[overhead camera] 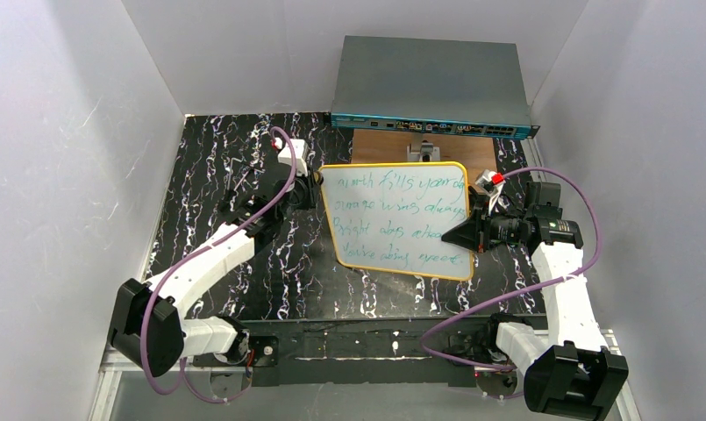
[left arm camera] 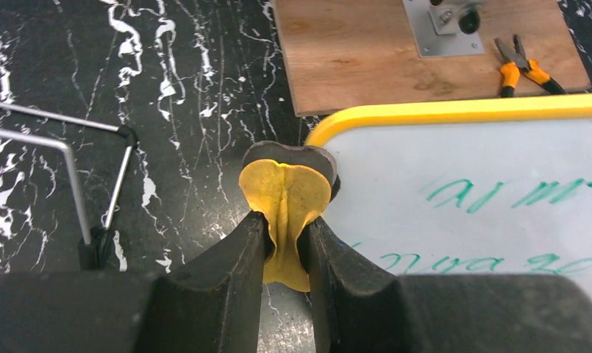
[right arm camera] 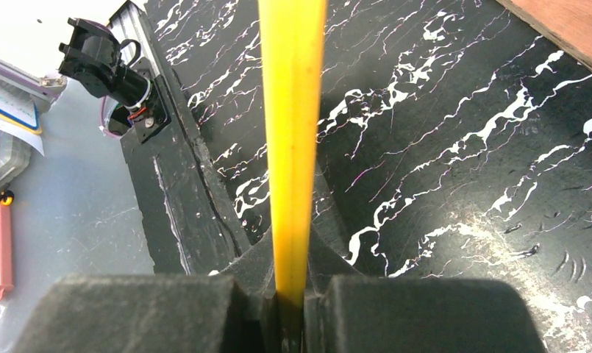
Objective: Erase the whiteboard
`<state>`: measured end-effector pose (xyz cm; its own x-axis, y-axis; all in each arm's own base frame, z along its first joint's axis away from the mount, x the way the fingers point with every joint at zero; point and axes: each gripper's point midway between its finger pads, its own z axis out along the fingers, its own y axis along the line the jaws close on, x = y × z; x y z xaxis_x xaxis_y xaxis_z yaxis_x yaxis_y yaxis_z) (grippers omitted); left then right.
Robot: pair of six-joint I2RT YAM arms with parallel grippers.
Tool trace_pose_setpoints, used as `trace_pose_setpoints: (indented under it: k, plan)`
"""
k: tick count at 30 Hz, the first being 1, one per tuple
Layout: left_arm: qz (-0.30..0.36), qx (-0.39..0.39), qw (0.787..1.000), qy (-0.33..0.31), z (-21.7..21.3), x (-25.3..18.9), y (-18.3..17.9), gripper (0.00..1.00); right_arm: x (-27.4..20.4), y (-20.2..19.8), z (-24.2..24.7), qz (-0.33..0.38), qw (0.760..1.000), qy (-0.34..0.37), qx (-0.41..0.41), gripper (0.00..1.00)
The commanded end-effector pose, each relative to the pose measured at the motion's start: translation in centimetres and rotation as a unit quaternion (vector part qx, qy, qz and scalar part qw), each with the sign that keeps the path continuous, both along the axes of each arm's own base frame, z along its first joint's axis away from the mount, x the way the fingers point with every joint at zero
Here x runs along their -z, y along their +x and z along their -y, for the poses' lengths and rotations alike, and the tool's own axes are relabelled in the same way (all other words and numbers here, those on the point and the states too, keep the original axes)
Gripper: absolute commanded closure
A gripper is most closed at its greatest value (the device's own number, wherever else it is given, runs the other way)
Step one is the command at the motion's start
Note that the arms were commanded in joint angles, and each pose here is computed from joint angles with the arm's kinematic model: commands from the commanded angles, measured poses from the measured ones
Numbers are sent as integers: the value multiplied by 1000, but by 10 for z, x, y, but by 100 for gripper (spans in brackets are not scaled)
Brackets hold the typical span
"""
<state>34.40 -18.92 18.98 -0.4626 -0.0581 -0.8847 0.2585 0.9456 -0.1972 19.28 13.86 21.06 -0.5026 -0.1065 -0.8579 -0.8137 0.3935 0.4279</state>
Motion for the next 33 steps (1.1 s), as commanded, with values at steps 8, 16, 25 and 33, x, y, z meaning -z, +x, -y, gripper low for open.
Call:
trace_pose_setpoints:
  k: [8,16,25,33]
  plan:
    - [25,160,986,-29,56,-14,-33,100,-12,-9,-9,28,998,31,-38,99]
    - [-1,75,997,-16,34,-5,-8,100,-10,-9,-9,27,998,30,-41,99]
    - [15,128,989,-70,45,-30,-11,100,-7,-11,-8,37,998,24,-46,99]
    - [-13,189,979,-79,61,-4,-47,100,-6,-12,-9,37,998,26,-49,99]
